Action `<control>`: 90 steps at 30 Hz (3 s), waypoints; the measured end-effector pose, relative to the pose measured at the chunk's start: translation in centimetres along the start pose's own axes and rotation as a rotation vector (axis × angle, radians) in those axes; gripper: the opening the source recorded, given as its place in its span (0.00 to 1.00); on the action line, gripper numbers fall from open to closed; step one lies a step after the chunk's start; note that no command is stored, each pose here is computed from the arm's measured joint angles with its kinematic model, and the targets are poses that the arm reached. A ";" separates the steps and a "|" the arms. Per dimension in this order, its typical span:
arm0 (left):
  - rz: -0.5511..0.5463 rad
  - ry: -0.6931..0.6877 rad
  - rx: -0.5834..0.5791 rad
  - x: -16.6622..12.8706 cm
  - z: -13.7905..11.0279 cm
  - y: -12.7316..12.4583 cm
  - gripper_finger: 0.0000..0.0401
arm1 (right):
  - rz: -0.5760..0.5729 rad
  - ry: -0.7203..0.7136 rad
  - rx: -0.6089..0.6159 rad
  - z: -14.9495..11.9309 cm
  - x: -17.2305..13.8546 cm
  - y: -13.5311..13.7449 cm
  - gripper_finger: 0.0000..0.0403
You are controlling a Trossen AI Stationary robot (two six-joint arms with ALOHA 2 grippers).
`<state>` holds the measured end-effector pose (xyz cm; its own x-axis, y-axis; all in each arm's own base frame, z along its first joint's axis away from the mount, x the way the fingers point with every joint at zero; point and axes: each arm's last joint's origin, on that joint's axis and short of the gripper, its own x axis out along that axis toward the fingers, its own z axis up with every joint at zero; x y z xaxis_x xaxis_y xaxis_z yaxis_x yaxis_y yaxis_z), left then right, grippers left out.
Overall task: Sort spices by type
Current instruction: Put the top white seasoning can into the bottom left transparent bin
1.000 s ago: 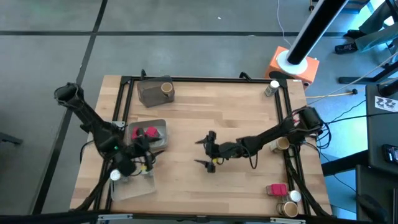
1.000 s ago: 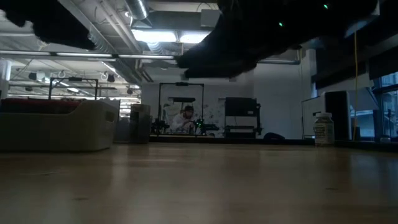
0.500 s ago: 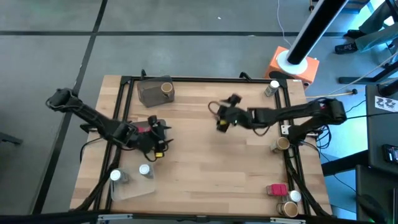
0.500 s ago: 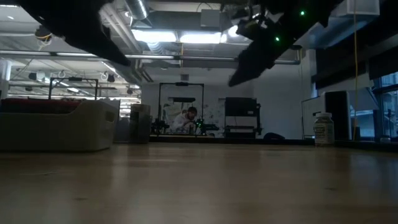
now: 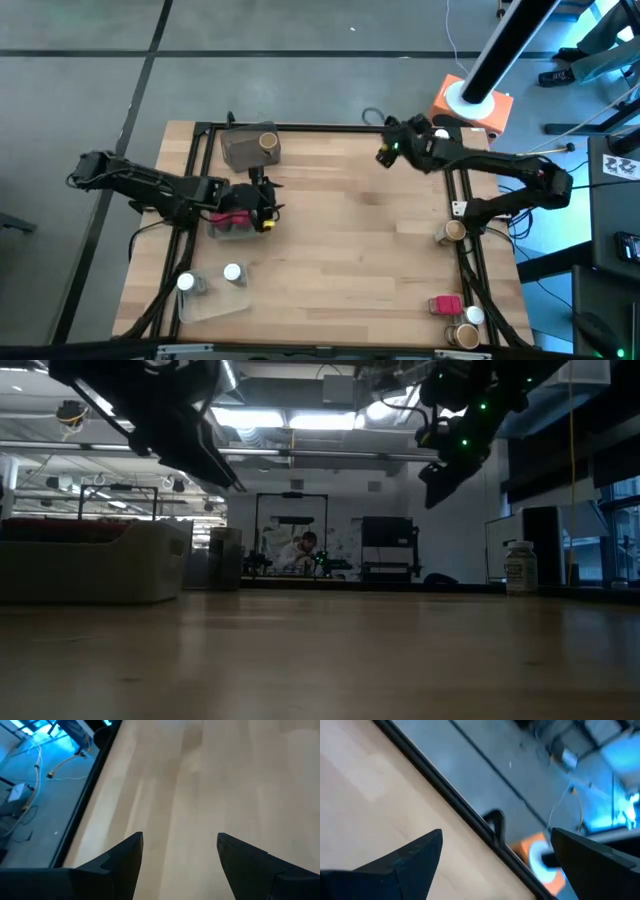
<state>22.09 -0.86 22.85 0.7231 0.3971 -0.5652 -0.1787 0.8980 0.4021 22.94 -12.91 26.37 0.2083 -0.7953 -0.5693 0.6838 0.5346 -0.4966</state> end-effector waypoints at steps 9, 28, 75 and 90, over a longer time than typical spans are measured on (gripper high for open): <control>0.031 0.025 -0.006 0.8 -0.3 1.8 0.60 | -0.089 0.237 0.099 2.0 1.4 -8.0 0.92; 0.025 0.034 -0.045 1.1 -0.5 2.4 0.60 | -0.089 0.637 0.179 -0.7 6.9 -11.2 0.92; 0.024 0.043 -0.053 1.1 -0.6 2.3 0.60 | 0.183 0.911 0.137 -2.3 10.4 -7.1 0.92; 0.023 0.046 -0.068 1.1 -0.6 2.3 0.60 | 0.115 0.880 0.165 -1.4 10.6 -8.6 0.92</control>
<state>22.06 1.75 22.71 0.6869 0.4247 -0.5897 -0.2410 0.8987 0.3665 18.27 -25.58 23.65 -0.2823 -0.1968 -0.9389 0.7977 0.4956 -0.3437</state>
